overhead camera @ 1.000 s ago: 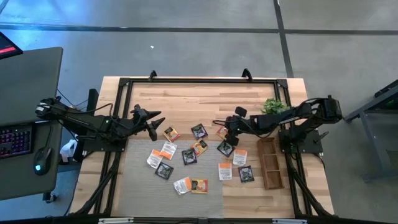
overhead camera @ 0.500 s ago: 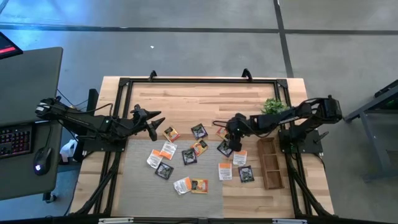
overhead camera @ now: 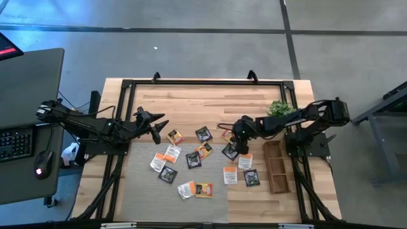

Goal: Pick & Place Tea
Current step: Put the orange tea bag into the top section of the wooden organizer

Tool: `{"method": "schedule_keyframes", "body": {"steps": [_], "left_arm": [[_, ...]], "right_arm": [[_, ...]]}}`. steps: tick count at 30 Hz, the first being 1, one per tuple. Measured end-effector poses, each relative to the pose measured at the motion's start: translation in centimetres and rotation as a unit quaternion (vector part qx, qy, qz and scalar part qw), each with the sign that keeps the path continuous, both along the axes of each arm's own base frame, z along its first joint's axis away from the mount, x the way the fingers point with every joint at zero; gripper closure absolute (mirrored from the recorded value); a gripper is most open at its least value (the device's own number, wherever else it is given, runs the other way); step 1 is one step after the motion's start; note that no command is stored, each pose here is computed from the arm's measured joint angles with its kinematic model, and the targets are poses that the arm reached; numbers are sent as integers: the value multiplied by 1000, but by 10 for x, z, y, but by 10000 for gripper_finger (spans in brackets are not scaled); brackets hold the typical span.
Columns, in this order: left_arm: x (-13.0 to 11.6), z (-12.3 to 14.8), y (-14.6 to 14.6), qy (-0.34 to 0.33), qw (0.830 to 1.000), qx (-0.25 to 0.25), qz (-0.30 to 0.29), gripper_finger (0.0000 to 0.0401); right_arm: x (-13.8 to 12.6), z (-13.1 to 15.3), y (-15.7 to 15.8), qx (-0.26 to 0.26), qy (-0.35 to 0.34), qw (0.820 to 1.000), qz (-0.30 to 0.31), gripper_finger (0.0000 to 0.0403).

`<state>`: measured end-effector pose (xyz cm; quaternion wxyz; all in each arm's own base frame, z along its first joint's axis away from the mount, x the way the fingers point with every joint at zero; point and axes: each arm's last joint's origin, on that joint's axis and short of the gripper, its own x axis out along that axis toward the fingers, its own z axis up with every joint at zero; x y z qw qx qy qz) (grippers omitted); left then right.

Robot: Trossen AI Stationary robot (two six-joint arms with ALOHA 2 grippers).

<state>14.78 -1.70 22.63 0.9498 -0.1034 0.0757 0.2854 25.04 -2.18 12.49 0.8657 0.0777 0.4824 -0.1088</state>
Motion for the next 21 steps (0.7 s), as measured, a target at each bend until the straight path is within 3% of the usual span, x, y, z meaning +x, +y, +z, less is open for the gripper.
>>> {"method": "schedule_keyframes", "body": {"steps": [6, 9, 12, 16, 21], "left_arm": [[1, 0, -1, 2, 1000, -6, -21, 225], [1, -1, -2, 3, 999, -13, -45, 225], [2, -1, -4, 5, 997, -21, -69, 225], [2, -1, -5, 7, 995, -28, -96, 225], [3, -1, -7, 9, 992, -36, -121, 225]], "right_arm": [[-4, -4, -2, -9, 25, 999, -31, 203], [-2, -9, -3, 5, 32, 998, -46, 200], [-1, -14, -3, -12, 43, 998, -44, 210], [-1, -16, -5, -15, 49, 998, -47, 258], [-2, -17, -6, -15, 52, 997, -63, 371]]}}
